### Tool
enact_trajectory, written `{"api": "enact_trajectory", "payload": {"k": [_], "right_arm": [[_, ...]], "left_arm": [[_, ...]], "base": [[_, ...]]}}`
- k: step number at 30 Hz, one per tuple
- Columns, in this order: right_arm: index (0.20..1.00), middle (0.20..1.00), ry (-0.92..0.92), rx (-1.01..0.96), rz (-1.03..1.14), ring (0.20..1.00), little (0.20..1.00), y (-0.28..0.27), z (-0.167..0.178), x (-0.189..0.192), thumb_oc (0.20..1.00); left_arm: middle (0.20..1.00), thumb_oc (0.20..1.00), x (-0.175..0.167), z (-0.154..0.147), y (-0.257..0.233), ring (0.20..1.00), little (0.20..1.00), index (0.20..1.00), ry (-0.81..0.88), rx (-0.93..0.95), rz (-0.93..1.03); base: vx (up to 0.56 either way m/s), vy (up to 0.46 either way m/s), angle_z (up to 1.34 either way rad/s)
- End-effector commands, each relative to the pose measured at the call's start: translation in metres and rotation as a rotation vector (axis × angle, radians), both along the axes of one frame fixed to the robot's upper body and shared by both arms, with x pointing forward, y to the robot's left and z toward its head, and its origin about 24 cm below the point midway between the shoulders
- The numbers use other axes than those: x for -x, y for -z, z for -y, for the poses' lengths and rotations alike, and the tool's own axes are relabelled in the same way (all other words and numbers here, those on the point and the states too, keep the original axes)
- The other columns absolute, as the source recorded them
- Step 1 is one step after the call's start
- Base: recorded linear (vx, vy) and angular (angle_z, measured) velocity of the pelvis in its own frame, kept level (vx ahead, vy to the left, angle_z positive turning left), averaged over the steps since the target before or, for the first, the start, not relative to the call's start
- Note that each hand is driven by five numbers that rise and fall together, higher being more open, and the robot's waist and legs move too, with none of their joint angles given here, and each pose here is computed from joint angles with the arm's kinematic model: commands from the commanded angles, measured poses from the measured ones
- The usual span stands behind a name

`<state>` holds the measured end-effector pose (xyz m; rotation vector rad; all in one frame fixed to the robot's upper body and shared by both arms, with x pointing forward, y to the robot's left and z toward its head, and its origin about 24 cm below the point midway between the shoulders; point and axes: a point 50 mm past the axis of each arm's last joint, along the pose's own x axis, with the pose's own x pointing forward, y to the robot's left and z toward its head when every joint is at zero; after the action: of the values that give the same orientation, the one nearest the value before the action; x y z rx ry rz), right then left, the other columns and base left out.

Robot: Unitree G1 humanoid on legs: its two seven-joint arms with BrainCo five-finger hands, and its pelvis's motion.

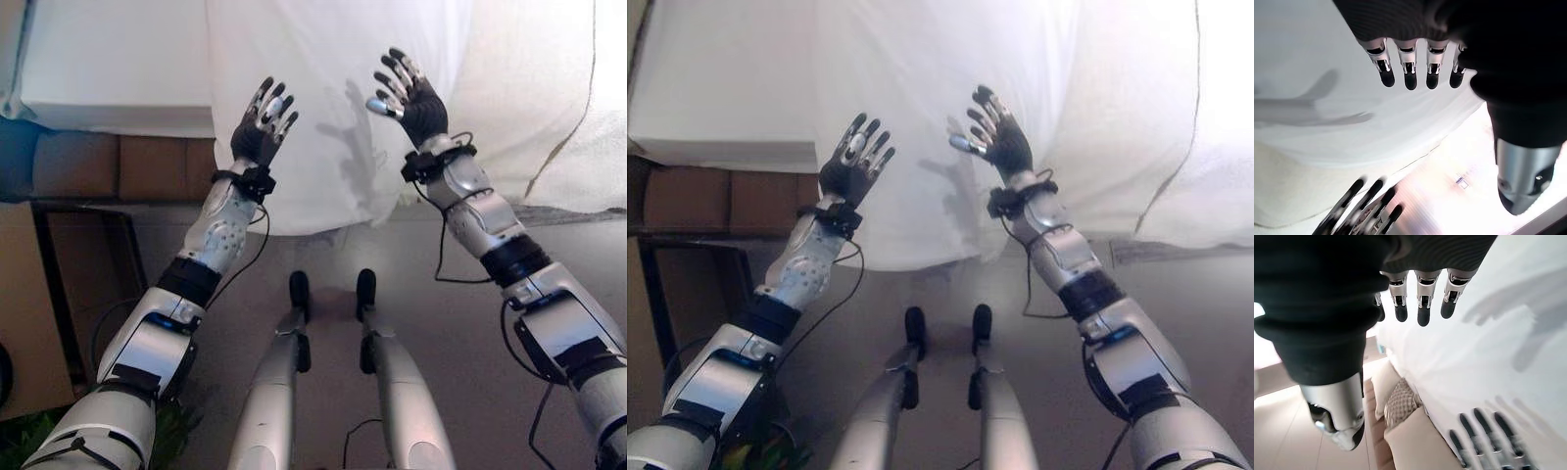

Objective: Make the bed

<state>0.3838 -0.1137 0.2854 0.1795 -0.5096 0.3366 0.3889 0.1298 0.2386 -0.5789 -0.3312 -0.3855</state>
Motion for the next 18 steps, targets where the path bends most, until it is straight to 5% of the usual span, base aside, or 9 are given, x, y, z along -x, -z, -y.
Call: {"api": "enact_trajectory", "payload": {"k": [1,12,18], "right_arm": [[1.0,1.0,-0.059,-0.113,0.047,1.0,1.0,-0.03,-0.008,0.001,1.0],[1.0,1.0,0.109,-0.02,-0.11,1.0,1.0,-0.029,-0.028,-0.026,1.0],[1.0,1.0,0.402,0.19,-0.225,1.0,1.0,-0.013,0.01,-0.044,1.0]], "left_arm": [[1.0,1.0,-0.005,0.009,-0.027,1.0,1.0,1.0,0.039,0.001,0.041],[1.0,1.0,-0.028,-0.015,-0.048,1.0,1.0,1.0,-0.184,-0.059,-0.035],[1.0,1.0,-0.036,-0.045,-0.044,1.0,1.0,1.0,-0.407,-0.114,-0.138]], "base": [[0.03,-0.058,0.08],[0.05,-0.03,0.04],[0.04,-0.013,0.11]]}}
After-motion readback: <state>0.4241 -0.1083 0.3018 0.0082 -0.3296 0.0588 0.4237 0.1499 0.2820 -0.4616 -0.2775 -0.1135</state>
